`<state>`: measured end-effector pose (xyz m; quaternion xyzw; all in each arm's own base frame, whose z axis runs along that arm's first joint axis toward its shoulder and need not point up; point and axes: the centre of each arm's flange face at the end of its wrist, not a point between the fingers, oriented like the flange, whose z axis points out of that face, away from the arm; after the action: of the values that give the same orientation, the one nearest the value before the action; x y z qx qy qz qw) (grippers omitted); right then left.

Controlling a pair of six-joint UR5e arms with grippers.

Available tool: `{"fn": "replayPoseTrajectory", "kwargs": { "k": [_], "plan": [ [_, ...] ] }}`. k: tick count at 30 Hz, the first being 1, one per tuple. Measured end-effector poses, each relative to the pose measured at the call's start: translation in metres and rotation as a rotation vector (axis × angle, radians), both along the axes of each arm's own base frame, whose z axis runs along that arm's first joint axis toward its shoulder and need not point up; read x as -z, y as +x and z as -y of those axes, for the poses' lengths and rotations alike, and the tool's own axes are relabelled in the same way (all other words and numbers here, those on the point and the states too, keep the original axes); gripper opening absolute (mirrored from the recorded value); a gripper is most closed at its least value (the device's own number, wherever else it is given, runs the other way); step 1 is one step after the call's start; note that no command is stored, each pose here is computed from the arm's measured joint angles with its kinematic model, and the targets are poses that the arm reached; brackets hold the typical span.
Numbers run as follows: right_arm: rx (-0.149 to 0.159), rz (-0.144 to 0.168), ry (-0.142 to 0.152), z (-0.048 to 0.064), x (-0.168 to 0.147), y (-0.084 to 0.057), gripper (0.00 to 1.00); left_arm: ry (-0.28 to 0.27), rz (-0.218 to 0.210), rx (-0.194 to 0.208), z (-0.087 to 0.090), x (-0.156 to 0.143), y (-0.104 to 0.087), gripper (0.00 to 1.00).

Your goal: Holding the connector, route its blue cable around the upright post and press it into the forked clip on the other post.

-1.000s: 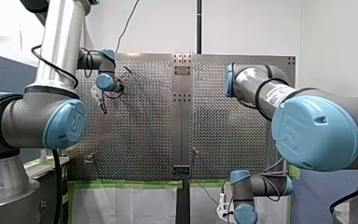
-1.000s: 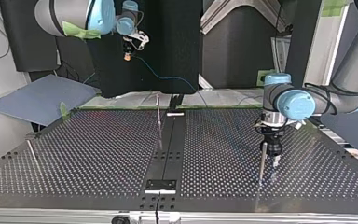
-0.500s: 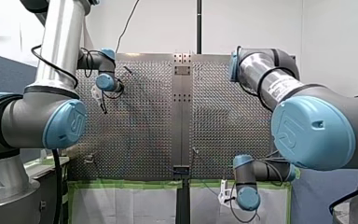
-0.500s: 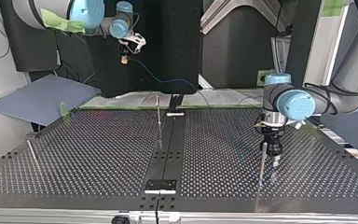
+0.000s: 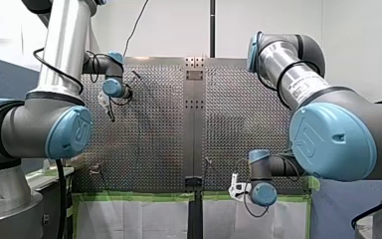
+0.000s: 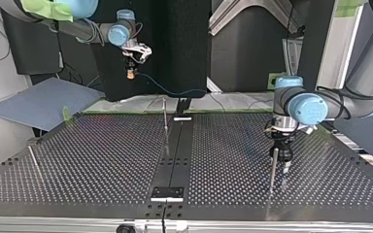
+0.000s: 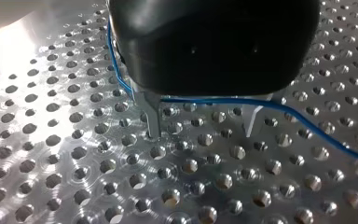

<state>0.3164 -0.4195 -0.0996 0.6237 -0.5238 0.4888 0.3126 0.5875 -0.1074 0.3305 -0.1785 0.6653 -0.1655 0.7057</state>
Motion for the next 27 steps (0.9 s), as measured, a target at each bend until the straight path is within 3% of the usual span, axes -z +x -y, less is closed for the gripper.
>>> {"fn": "replayPoseTrajectory", "kwargs": {
  "k": [8,17,20,27],
  "plan": [
    [-0.005,0.028,-0.062,0.016,-0.037,0.007,0.00,-0.055,-0.008,0.014,0.001,0.001,-0.001,0.85],
    [-0.004,0.059,-0.133,0.031,-0.080,0.013,0.00,-0.076,-0.068,-0.014,0.000,0.007,-0.008,0.85],
    [-0.003,0.072,-0.157,0.035,-0.094,0.015,0.00,-0.075,-0.093,-0.023,-0.002,0.008,-0.017,0.85],
    [-0.004,0.106,-0.223,0.045,-0.133,0.019,0.00,-0.062,-0.097,-0.030,0.000,0.004,-0.044,0.85]
  ]
}}
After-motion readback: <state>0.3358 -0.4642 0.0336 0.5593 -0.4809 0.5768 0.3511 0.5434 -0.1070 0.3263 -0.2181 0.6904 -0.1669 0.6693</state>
